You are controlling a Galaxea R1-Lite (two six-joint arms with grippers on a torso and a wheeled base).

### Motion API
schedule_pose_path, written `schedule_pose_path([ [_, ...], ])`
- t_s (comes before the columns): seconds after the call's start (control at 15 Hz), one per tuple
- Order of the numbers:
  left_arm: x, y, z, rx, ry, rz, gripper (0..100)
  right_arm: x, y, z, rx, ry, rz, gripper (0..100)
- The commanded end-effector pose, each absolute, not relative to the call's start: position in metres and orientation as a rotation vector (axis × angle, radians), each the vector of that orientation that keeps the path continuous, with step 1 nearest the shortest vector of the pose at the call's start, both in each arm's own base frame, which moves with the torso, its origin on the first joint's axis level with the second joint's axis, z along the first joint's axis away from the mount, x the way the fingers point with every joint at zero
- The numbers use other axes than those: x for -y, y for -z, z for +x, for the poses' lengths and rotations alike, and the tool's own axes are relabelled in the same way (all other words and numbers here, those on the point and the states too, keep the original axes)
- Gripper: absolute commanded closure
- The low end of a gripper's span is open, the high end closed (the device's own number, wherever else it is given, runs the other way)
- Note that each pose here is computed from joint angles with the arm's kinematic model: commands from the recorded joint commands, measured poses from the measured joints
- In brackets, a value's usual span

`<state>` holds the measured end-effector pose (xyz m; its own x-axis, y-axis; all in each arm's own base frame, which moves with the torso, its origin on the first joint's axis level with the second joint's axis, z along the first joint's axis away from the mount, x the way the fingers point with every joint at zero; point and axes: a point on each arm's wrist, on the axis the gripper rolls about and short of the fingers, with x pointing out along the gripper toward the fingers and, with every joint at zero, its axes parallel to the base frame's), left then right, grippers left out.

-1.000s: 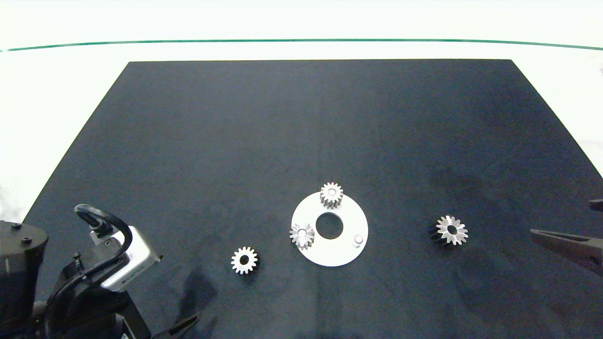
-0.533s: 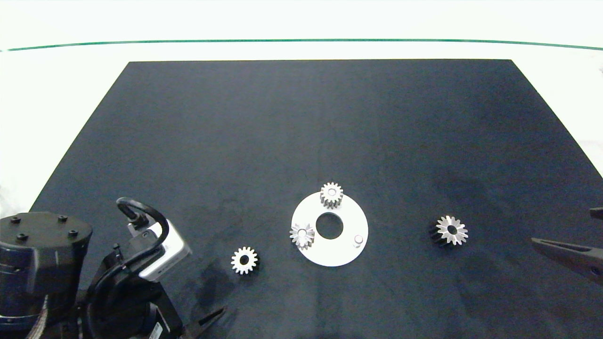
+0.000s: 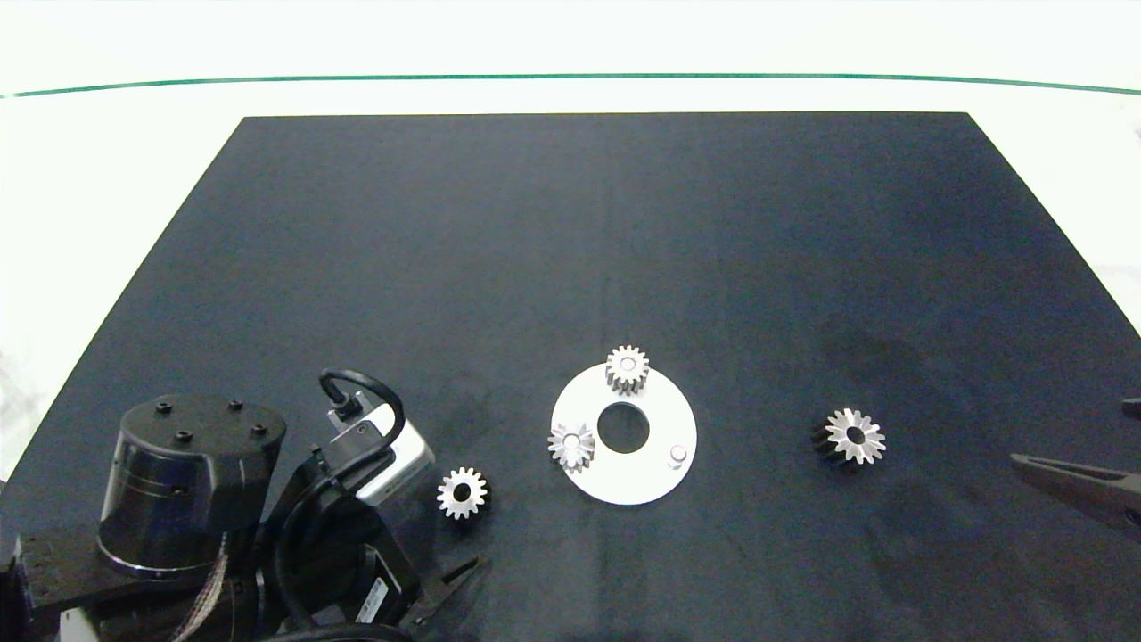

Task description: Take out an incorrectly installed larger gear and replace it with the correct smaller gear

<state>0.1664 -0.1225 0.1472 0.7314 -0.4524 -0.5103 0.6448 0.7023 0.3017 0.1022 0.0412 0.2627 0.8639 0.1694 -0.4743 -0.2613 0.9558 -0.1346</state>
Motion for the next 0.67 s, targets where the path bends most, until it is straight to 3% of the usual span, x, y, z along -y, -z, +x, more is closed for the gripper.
schedule_pose_path([
  [0.07, 0.13, -0.1386, 0.1764, -0.427, 0.621, 0.499, 0, -0.0414, -0.2616, 0.1026, -0.484, -0.227, -0.201, 0],
  [0.67, 0.134, -0.1368, 0.1811, -0.43, 0.623, 0.5, 0, -0.0406, -0.2612, 0.1008, -0.481, -0.225, -0.195, 0],
])
